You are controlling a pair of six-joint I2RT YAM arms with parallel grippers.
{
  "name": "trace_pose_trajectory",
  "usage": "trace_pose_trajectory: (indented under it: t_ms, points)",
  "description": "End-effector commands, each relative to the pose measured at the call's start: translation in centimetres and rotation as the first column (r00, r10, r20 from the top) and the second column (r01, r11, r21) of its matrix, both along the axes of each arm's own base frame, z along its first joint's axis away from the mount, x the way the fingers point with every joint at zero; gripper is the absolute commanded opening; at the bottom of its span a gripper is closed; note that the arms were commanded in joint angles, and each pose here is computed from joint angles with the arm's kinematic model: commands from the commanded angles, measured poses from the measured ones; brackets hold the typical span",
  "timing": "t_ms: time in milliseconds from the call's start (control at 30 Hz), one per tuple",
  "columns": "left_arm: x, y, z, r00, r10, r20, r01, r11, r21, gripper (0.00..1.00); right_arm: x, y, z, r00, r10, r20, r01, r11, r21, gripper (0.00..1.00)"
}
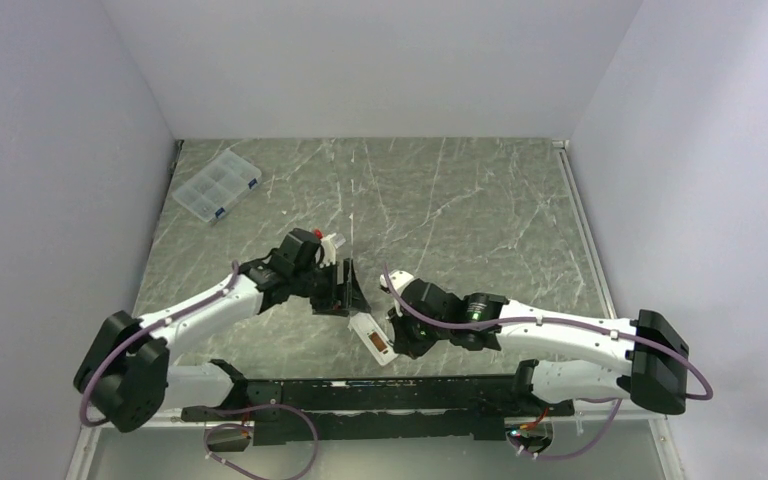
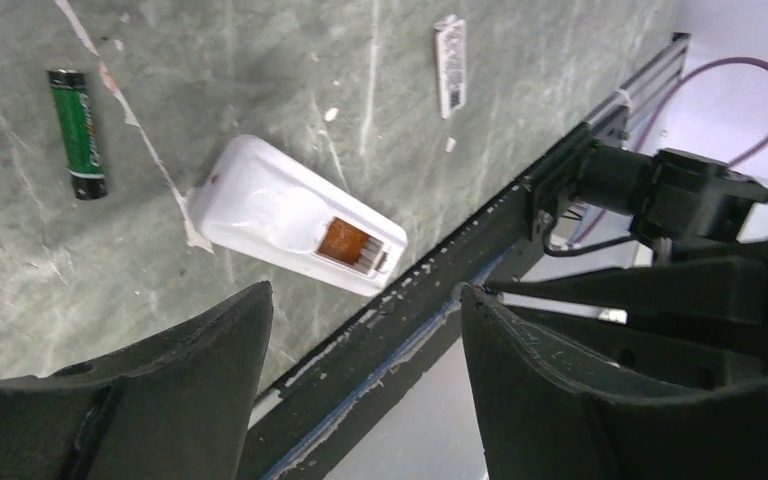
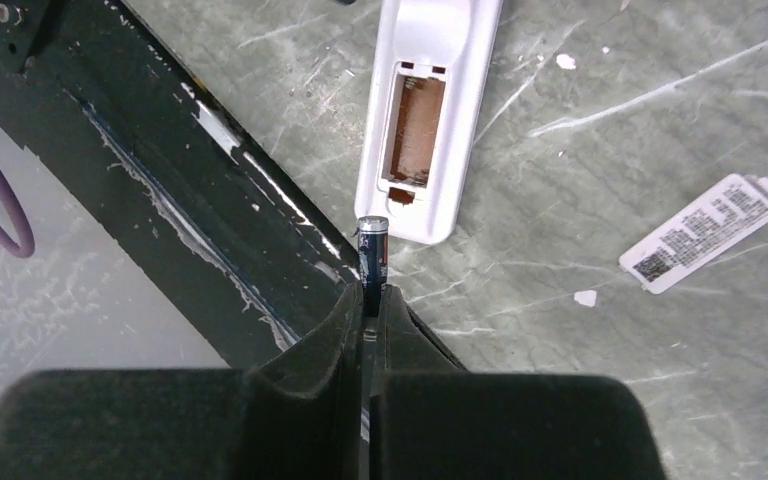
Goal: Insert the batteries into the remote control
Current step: Load the battery into the remote control.
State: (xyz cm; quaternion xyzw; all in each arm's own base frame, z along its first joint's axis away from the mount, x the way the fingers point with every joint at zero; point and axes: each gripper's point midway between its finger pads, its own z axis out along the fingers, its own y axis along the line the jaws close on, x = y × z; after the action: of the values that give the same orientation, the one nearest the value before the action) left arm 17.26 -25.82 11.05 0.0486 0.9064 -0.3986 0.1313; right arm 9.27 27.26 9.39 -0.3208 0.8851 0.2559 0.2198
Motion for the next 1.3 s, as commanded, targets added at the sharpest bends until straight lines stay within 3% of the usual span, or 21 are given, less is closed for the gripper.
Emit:
trace_pose_trajectory:
  t_ms: [0,400,1267]
  points:
    - [2.9,-1.2,0.2,0.995,0.010,0.101,-0.010,1.000,0.001,0.72,-0.5,1.3,0.1,0.995,-0.059,-0.080,0.062,0.997,0.040,0.00]
    - [4.4,-1.5,-3.4,0.994,-0.003,0.107,-0.003,0.998,0.063,0.56,-1.0,2.8,-0.8,0.973,-0.123,-0.196,0.125,0.992,-0.002,0.00]
    - [3.0,-0.2,-6.5,0.993,-0.022,0.119,0.011,0.996,0.094,0.52,2.0,4.5,-3.8,0.945,-0.234,-0.230,0.200,0.967,-0.159,0.00]
